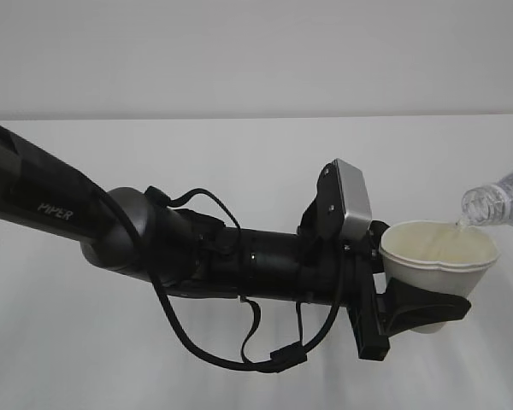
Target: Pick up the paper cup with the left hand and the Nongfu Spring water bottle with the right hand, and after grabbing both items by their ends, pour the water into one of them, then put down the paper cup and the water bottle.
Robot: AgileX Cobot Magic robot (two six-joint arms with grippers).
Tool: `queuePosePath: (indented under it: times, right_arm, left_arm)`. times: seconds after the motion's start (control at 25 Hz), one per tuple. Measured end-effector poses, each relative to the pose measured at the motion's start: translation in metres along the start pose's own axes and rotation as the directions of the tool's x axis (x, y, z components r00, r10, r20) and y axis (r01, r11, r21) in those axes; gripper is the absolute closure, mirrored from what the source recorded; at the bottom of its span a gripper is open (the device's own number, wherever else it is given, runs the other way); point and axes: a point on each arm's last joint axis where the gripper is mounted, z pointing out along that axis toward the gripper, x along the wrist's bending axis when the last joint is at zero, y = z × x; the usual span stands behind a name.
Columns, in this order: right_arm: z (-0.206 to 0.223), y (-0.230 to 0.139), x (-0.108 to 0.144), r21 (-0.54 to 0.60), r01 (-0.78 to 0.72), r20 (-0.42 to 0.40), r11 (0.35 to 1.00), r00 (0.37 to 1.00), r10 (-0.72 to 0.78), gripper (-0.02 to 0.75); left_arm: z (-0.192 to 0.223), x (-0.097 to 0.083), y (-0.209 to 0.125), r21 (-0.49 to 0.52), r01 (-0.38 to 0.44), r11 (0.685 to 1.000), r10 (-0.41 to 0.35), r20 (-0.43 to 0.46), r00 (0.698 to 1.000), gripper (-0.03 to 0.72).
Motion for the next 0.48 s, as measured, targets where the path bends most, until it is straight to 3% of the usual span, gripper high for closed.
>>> queuePosePath:
  times: [0.48]
  right_arm:
    - [0.0000,-0.0008,-0.0007,0.008,0.034,0.007,0.999,0.999,-0.034,0.318]
  left_arm:
    - [0.0000,-0.0001,0.0000,0.000,0.000,1.000,0.000,0.001,1.000,0.287]
